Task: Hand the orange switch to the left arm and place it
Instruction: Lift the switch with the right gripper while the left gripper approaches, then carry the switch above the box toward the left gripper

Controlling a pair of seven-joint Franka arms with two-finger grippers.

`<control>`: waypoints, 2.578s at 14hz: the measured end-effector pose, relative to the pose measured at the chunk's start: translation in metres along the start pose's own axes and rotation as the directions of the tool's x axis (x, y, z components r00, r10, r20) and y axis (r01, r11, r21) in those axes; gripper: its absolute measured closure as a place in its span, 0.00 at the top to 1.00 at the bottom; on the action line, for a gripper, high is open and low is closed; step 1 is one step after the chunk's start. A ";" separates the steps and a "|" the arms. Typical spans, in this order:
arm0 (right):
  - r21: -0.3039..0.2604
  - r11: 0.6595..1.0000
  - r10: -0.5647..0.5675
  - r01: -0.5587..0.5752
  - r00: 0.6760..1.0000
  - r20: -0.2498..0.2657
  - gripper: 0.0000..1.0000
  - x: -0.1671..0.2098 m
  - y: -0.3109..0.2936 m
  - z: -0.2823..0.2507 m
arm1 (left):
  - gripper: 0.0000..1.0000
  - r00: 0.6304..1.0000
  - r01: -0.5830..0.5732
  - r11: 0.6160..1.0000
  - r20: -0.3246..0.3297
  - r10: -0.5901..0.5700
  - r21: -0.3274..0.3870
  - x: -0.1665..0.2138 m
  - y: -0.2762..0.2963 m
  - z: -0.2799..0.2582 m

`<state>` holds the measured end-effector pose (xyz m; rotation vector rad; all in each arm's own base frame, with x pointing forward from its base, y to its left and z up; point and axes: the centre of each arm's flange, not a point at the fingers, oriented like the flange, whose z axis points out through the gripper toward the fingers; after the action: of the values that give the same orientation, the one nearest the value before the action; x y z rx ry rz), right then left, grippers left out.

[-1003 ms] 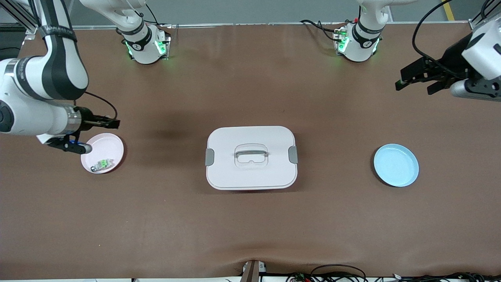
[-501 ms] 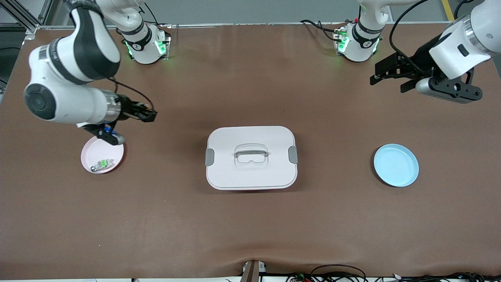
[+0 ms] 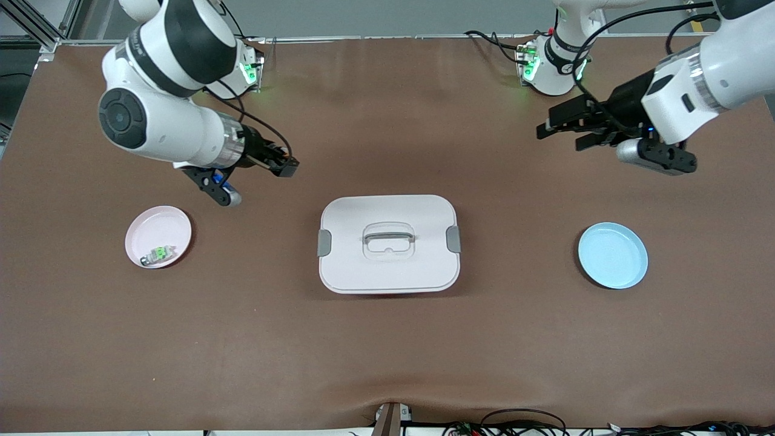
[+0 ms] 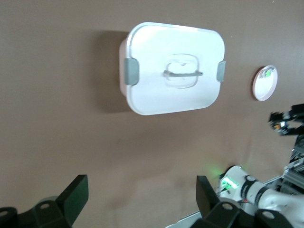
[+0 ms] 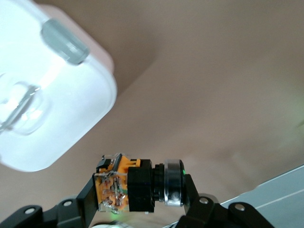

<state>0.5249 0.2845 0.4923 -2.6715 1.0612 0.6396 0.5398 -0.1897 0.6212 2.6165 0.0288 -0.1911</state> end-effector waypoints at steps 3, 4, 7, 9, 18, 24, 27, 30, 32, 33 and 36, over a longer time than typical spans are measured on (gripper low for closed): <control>0.096 0.992 0.073 -0.076 0.997 0.030 0.72 -0.026 -0.025 0.010 | 1.00 0.996 0.090 0.993 0.005 -0.090 -0.072 -0.003 0.025 0.023; 0.121 0.988 0.091 -0.096 0.995 0.043 0.72 -0.033 -0.031 0.014 | 1.00 0.993 0.114 0.988 0.023 -0.113 -0.104 -0.003 0.027 0.028; 0.182 0.970 0.145 -0.160 0.985 0.096 0.72 -0.043 -0.046 0.021 | 1.00 0.982 0.175 0.966 0.098 -0.159 -0.188 -0.003 0.022 0.046; 0.214 0.955 0.179 -0.203 0.976 0.126 0.72 -0.050 -0.055 0.022 | 1.00 0.974 0.214 0.948 0.122 -0.190 -0.237 0.000 0.019 0.061; 0.250 0.926 0.253 -0.284 0.956 0.151 0.72 -0.110 -0.107 0.057 | 1.00 0.964 0.267 0.905 0.096 -0.250 -0.331 -0.019 0.037 0.128; 0.263 0.921 0.256 -0.288 0.955 0.150 0.72 -0.120 -0.116 0.070 | 0.96 0.979 0.202 0.892 0.070 -0.190 -0.404 -0.031 0.000 0.146; 0.264 0.920 0.257 -0.289 0.955 0.149 0.72 -0.119 -0.116 0.069 | 0.87 0.983 0.170 0.900 0.011 -0.181 -0.402 -0.030 0.002 0.154; 0.263 0.920 0.258 -0.290 0.955 0.149 0.72 -0.119 -0.116 0.070 | 0.87 0.983 0.156 0.905 -0.025 -0.181 -0.395 -0.031 0.011 0.167; 0.265 0.920 0.257 -0.289 0.955 0.149 0.72 -0.119 -0.116 0.069 | 0.87 0.982 0.155 0.905 -0.035 -0.183 -0.396 -0.033 0.016 0.176; 0.266 0.920 0.256 -0.288 0.955 0.150 0.72 -0.119 -0.117 0.069 | 0.85 0.981 0.161 0.900 -0.034 -0.190 -0.405 -0.033 0.018 0.180; 0.267 0.920 0.255 -0.287 0.955 0.150 0.72 -0.120 -0.117 0.068 | 0.83 0.980 0.157 0.883 -0.042 -0.195 -0.443 -0.037 0.022 0.197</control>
<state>0.5058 0.4642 0.4896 -2.2361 1.3898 0.6202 0.4785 -0.3060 0.4685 2.1660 0.3064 -0.1182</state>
